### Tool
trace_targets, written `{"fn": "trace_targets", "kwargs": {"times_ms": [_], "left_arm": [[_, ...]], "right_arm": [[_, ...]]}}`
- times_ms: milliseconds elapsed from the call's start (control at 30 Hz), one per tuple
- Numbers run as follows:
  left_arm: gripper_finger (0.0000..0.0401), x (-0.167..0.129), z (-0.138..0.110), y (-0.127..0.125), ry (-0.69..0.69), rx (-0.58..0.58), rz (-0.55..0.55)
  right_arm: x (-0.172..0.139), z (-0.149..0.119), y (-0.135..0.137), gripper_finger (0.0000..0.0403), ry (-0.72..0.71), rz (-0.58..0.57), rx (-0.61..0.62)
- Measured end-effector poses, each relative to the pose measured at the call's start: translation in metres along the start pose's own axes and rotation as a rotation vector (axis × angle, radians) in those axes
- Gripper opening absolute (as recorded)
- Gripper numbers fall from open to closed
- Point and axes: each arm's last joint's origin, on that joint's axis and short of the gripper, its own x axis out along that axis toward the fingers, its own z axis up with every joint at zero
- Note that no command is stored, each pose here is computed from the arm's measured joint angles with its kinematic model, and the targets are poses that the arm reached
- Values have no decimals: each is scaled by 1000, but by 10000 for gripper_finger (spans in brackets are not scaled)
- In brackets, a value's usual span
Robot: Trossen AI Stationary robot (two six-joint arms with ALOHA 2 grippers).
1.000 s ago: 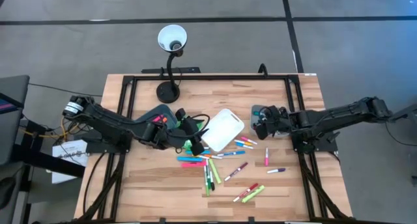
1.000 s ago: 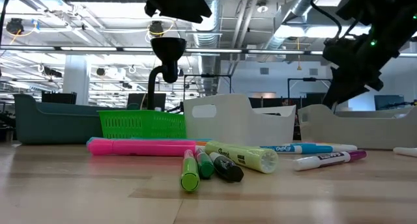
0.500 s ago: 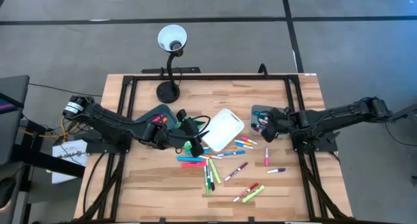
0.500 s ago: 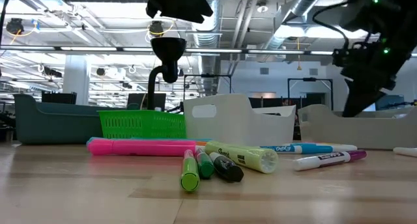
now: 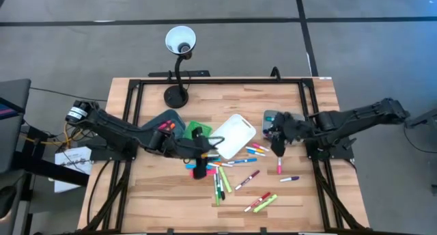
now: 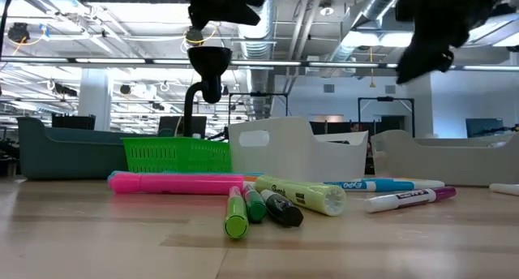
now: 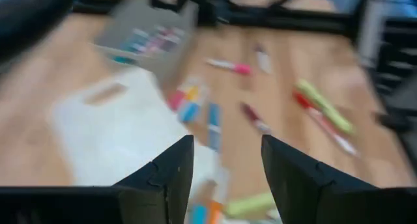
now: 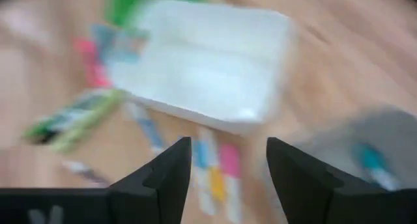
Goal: Pick & Place Markers
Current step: Put the green highlighter pen into the blue bin
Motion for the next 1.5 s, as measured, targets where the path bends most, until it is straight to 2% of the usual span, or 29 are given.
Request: {"fn": "trace_targets", "kwargs": {"times_ms": [133, 267, 400, 567, 767, 900, 1033, 1233, 1367, 1500], "left_arm": [[176, -3, -12, -14, 33, -29, -52], [176, -6, -48, -31, 113, -23, -66], [176, -11, -81, -43, 104, -19, -24], [176, -16, -93, -52, 36, -9, 31], [176, -15, -89, -49, -3, -27, 80], [176, -14, -86, -48, -32, -51, 78], [176, -14, -83, -49, -56, -68, 68], [176, -14, -82, -50, -67, -76, 63], [176, -14, -81, -50, -72, -80, 61], [176, -14, -81, -50, -74, -78, 61]], "right_arm": [[10, -10, 27, 189, 8, 167, -81], [21, -28, 55, 188, 82, 232, -220], [35, -50, 80, 181, 172, 299, -346], [51, -79, 110, 170, 288, 435, -433], [61, -108, 139, 165, 314, 566, -499], [67, -124, 147, 167, 338, 567, -529], [79, -138, 147, 168, 374, 520, -560], [92, -146, 146, 158, 395, 461, -586], [95, -150, 147, 136, 364, 426, -624], [93, -149, 150, 99, 349, 439, -681]]}}
